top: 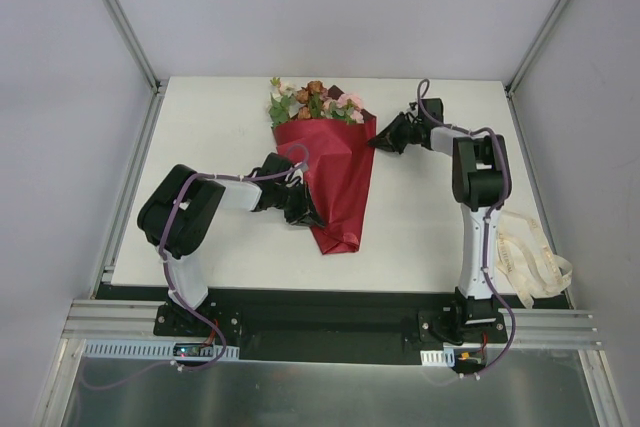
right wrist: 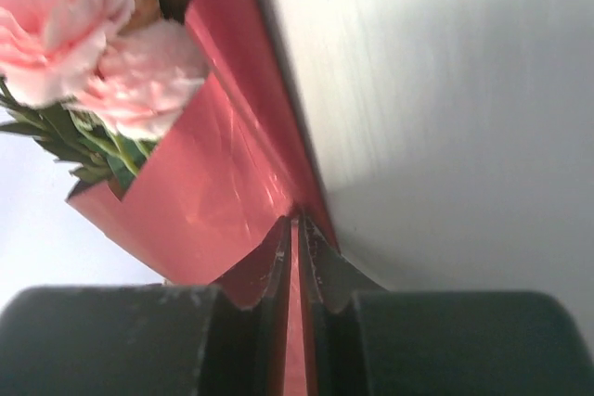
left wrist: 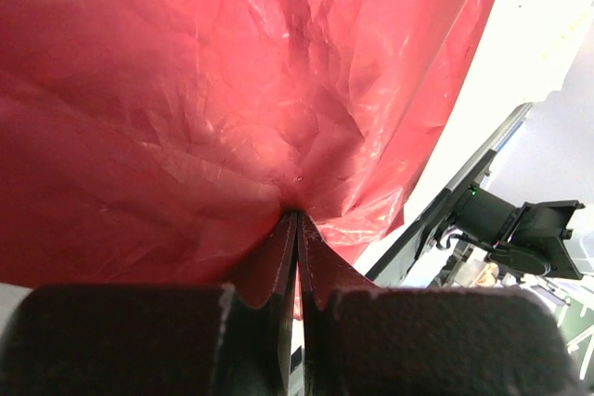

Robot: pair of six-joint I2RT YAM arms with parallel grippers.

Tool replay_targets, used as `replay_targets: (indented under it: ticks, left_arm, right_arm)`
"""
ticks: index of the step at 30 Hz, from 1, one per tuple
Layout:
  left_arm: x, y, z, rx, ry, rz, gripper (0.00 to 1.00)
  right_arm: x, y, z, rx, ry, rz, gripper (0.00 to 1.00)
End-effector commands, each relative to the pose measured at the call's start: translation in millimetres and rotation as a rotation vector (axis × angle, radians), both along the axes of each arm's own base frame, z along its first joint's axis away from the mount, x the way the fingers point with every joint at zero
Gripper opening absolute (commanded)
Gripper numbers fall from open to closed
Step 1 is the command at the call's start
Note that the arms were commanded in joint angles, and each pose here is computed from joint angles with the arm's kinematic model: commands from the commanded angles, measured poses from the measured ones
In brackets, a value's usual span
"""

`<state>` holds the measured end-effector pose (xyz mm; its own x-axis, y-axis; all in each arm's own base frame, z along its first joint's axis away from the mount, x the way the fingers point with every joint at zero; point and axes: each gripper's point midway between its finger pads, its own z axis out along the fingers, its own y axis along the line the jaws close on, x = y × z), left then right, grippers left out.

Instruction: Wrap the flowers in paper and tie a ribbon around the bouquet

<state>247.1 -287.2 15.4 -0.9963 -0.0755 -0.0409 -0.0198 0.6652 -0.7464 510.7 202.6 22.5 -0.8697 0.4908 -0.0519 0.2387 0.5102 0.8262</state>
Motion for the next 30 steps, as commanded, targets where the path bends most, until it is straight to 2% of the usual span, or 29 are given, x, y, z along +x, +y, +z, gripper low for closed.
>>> replay_targets:
  ticks: [1, 14, 15, 18, 19, 21, 23, 24, 27, 28, 29, 30]
  left_arm:
    - [-37, 15, -20, 0.086, 0.116, -0.030, 0.00]
    - [-39, 17, -23, 0.107, 0.127, -0.041, 0.00]
    - [-38, 17, -24, 0.108, 0.124, -0.042, 0.00]
    - [-34, 14, -26, 0.105, 0.127, -0.048, 0.00]
    - [-34, 13, -27, 0.100, 0.142, -0.048, 0.00]
    - [-34, 10, -25, 0.091, 0.150, -0.047, 0.00]
    - [-35, 12, -24, 0.096, 0.138, -0.046, 0.00]
    - [-36, 14, -25, 0.103, 0.134, -0.043, 0.00]
    - [-35, 16, -23, 0.113, 0.109, -0.039, 0.00]
    - [-33, 16, -21, 0.111, 0.095, -0.046, 0.00]
    - [-32, 16, -20, 0.111, 0.086, -0.048, 0.00]
    - [-28, 15, -18, 0.110, 0.072, -0.046, 0.00]
  right_arm:
    - [24, -14, -11, -0.021, 0.066, -0.104, 0.10]
    - [78, -27, -20, -0.057, 0.077, -0.222, 0.11]
    - [93, -27, -7, -0.053, 0.017, -0.217, 0.11]
    - [116, -39, -17, -0.025, -0.032, -0.221, 0.11]
    - [135, -47, 9, -0.003, -0.124, -0.206, 0.11]
    - [145, -59, 28, 0.001, -0.183, -0.193, 0.12]
    - [143, -69, 58, -0.011, -0.242, -0.170, 0.13]
    - [138, -88, 100, -0.022, -0.287, -0.189, 0.14]
    - [99, -88, 127, -0.063, -0.295, -0.146, 0.19]
    - [75, -80, 176, -0.074, -0.350, -0.118, 0.21]
    - [49, -78, 153, -0.121, -0.299, -0.079, 0.28]
    - [27, -68, 160, -0.139, -0.297, -0.049, 0.32]
